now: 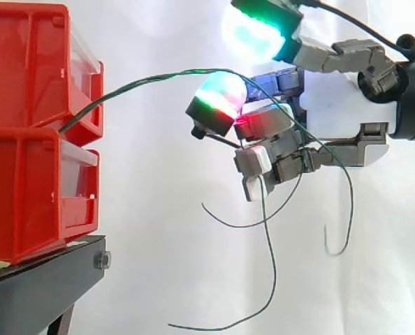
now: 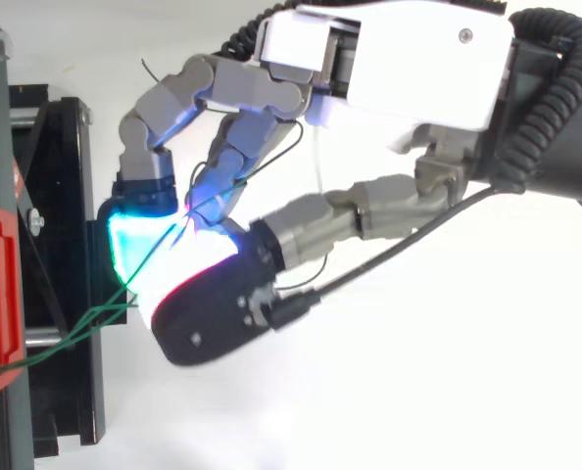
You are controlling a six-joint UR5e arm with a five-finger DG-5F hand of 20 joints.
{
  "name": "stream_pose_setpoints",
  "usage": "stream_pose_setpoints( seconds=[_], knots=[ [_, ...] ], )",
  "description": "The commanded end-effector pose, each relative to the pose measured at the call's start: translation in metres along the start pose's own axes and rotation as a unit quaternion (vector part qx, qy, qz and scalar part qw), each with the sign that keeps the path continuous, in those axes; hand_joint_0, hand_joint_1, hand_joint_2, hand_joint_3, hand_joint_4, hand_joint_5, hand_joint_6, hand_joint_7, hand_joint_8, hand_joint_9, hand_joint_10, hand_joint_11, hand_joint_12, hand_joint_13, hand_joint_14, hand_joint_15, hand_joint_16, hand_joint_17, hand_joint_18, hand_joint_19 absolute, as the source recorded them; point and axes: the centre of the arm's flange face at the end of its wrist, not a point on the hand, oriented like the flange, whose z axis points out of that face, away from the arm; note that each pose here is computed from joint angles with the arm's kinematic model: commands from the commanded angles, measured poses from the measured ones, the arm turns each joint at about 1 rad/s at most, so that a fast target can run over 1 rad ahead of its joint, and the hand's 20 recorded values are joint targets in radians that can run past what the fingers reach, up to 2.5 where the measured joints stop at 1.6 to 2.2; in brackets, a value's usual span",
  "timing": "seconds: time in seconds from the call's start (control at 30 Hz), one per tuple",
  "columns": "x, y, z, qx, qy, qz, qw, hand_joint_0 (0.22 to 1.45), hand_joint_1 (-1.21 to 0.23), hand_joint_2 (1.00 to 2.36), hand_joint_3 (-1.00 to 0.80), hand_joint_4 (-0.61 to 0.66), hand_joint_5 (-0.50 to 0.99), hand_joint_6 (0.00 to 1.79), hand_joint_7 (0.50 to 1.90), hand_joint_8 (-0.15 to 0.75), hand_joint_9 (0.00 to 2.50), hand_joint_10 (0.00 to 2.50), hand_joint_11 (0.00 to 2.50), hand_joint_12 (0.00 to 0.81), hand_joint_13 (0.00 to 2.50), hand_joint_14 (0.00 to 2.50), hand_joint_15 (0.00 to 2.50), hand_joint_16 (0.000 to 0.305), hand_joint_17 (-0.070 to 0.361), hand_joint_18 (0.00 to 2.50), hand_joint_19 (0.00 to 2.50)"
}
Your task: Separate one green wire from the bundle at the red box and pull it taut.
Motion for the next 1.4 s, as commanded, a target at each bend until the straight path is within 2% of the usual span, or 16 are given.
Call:
stream_pose_setpoints(
  seconds=[0.0, 0.1, 0.2, 0.37, 0.43, 0.57, 0.63, 0.73, 0.9, 0.97, 1.0, 1.07, 1.13, 1.2, 1.23, 1.37],
  knots=[
    [-0.0002, 0.0002, 0.0002, -0.001, -0.001, 0.001, 1.0, 0.57, -0.43, 1.0, -0.5, 0.09, -0.18, 0.9, 1.0, 0.268, 1.17, 0.01, 1.52, 0.398, 0.94, 0.02, 0.92, 0.055, 0.124, 0.71, 0.78],
    [-0.0002, 0.0004, 0.0004, -0.002, -0.001, 0.0, 1.0, 0.6, -0.48, 1.01, -0.39, 0.09, -0.18, 0.9, 1.02, 0.264, 1.19, 0.01, 1.53, 0.393, 0.96, 0.03, 0.93, 0.055, 0.123, 0.71, 0.79],
    [-0.0002, 0.0004, 0.0004, -0.002, -0.001, 0.0, 1.0, 0.6, -0.63, 1.02, -0.21, 0.11, -0.18, 0.93, 1.04, 0.264, 1.2, 0.01, 1.57, 0.399, 0.96, 0.02, 0.93, 0.055, 0.125, 0.72, 0.77],
    [-0.0002, 0.0004, 0.0004, -0.002, -0.001, 0.001, 1.0, 0.62, -0.73, 1.03, -0.06, 0.01, -0.18, 0.94, 1.12, 0.259, 1.22, 0.0, 1.64, 0.407, 0.93, 0.03, 0.94, 0.055, 0.123, 0.72, 0.75],
    [-0.0002, 0.0004, 0.0004, -0.002, -0.001, 0.001, 1.0, 0.65, -0.79, 1.03, -0.05, -0.04, -0.19, 0.96, 1.09, 0.259, 1.16, 0.0, 1.66, 0.407, 0.89, 0.02, 0.91, 0.054, 0.122, 0.71, 0.73],
    [0.0009, 0.0007, 0.0003, -0.002, 0.0, 0.0, 1.0, 0.69, -0.87, 1.02, -0.19, 0.01, -0.2, 0.96, 1.03, 0.261, 1.12, 0.0, 1.64, 0.399, 0.85, 0.03, 0.89, 0.053, 0.12, 0.68, 0.71],
    [-0.0001, -0.0003, 0.0001, -0.001, -0.001, 0.001, 1.0, 0.73, -0.92, 1.02, -0.32, 0.02, -0.2, 0.95, 1.0, 0.255, 1.08, 0.0, 1.58, 0.396, 0.82, 0.03, 0.85, 0.053, 0.119, 0.67, 0.67],
    [-0.0002, 0.0004, 0.0004, -0.002, -0.001, 0.0, 1.0, 0.77, -0.94, 1.0, -0.47, 0.0, -0.19, 0.94, 1.03, 0.26, 1.08, 0.01, 1.56, 0.393, 0.8, 0.02, 0.81, 0.053, 0.119, 0.66, 0.64],
    [0.0, 0.0003, 0.0002, -0.001, 0.0, 0.0, 1.0, 0.79, -0.95, 1.0, -0.5, -0.01, -0.18, 0.94, 1.04, 0.257, 1.08, 0.01, 1.54, 0.387, 0.75, 0.02, 0.74, 0.052, 0.116, 0.62, 0.59],
    [0.0, 0.0004, 0.0004, -0.002, 0.0, 0.001, 1.0, 0.77, -0.97, 1.0, -0.5, 0.01, -0.18, 0.94, 1.04, 0.258, 1.08, 0.01, 1.54, 0.386, 0.74, 0.02, 0.74, 0.052, 0.116, 0.62, 0.59],
    [-0.0002, 0.0004, 0.0004, -0.002, -0.001, 0.001, 1.0, 0.72, -0.97, 1.0, -0.5, 0.03, -0.17, 0.94, 1.03, 0.254, 1.08, 0.01, 1.54, 0.385, 0.74, 0.02, 0.74, 0.051, 0.116, 0.62, 0.6],
    [0.0, 0.0003, 0.0002, -0.001, 0.0, 0.001, 1.0, 0.62, -0.95, 1.0, -0.5, 0.04, -0.17, 0.93, 1.05, 0.261, 1.11, 0.01, 1.54, 0.386, 0.75, 0.02, 0.76, 0.051, 0.115, 0.61, 0.64],
    [-0.0002, 0.0004, 0.0004, -0.002, -0.001, 0.0, 1.0, 0.5, -0.77, 1.0, -0.5, 0.07, -0.16, 0.92, 1.03, 0.287, 1.17, 0.01, 1.53, 0.415, 0.79, 0.02, 0.76, 0.056, 0.127, 0.64, 0.67],
    [-0.0002, 0.0004, 0.0004, -0.002, -0.001, 0.001, 1.0, 0.49, -0.67, 1.0, -0.5, 0.08, -0.16, 0.92, 1.02, 0.298, 1.2, 0.0, 1.53, 0.421, 0.82, 0.02, 0.76, 0.058, 0.13, 0.66, 0.69],
    [0.0, 0.0004, 0.0004, -0.002, 0.0, 0.001, 1.0, 0.49, -0.54, 1.0, -0.5, 0.08, -0.16, 0.91, 1.04, 0.286, 1.21, 0.0, 1.52, 0.421, 0.83, 0.02, 0.78, 0.058, 0.13, 0.67, 0.69],
    [-0.0002, 0.0004, 0.0004, -0.002, -0.001, 0.001, 1.0, 0.56, -0.39, 1.0, -0.5, 0.07, -0.16, 0.89, 1.07, 0.262, 1.23, 0.01, 1.52, 0.403, 0.84, 0.02, 0.8, 0.053, 0.12, 0.63, 0.73]
  ],
)
